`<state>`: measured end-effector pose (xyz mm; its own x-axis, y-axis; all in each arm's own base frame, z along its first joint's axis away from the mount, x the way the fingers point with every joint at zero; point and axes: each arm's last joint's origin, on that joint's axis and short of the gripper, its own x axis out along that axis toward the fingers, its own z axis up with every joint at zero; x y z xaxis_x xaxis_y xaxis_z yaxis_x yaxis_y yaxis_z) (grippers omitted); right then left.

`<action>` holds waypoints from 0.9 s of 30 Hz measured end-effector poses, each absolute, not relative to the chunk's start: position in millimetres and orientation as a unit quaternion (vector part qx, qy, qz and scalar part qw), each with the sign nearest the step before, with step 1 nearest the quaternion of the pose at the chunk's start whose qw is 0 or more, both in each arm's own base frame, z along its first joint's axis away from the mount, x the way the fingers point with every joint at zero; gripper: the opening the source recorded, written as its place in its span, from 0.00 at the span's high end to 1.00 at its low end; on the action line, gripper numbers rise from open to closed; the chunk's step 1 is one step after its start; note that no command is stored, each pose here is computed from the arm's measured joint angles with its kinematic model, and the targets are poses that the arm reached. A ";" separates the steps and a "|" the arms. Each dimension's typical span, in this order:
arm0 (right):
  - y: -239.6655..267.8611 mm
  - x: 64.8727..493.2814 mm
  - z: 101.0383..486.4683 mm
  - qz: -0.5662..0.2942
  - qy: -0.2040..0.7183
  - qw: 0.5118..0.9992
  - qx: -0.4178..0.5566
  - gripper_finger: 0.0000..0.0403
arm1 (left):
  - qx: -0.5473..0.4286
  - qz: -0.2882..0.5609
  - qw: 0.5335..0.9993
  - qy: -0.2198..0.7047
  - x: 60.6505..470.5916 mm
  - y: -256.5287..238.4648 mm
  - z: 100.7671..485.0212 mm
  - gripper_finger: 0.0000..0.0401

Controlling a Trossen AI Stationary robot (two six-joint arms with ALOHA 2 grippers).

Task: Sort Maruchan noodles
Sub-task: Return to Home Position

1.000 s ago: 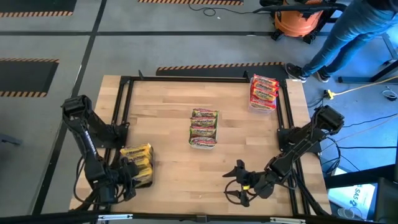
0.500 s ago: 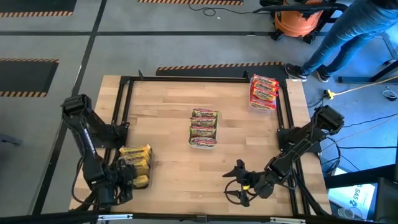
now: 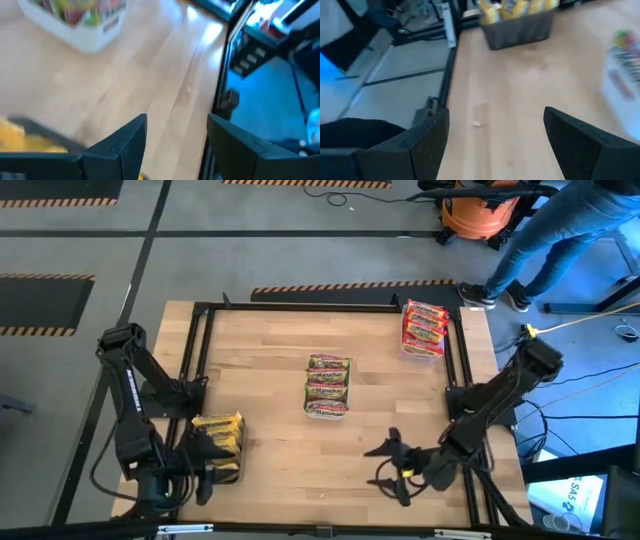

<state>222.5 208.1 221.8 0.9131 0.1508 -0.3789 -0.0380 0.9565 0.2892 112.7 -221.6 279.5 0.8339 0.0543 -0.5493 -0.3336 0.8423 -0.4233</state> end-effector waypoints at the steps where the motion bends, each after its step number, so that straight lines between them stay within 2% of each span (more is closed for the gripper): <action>1: 204.1 219.0 226.2 0.042 0.205 0.969 0.134 0.26 | -0.256 0.109 0.926 0.254 114.3 -220.9 281.3 0.50; 7: 173.4 203.7 246.6 -0.001 0.227 0.968 0.105 0.30 | -0.198 0.157 0.943 0.216 137.5 -205.7 281.7 0.52; 13: 137.7 193.1 249.0 0.035 0.235 0.966 0.100 0.53 | -0.138 0.178 0.927 0.301 172.1 -166.7 272.1 0.65; 16: 118.4 186.1 243.1 0.051 0.218 0.970 0.099 0.67 | -0.128 0.142 0.934 0.303 178.5 -144.5 273.8 0.74; 20: 90.5 175.4 233.3 0.063 0.191 0.974 0.108 0.82 | -0.135 0.075 0.956 0.249 179.3 -110.5 272.8 0.84; 27: 49.0 157.2 221.9 0.060 0.132 0.984 0.105 0.99 | -0.109 0.016 0.985 0.135 168.1 -52.1 247.4 0.96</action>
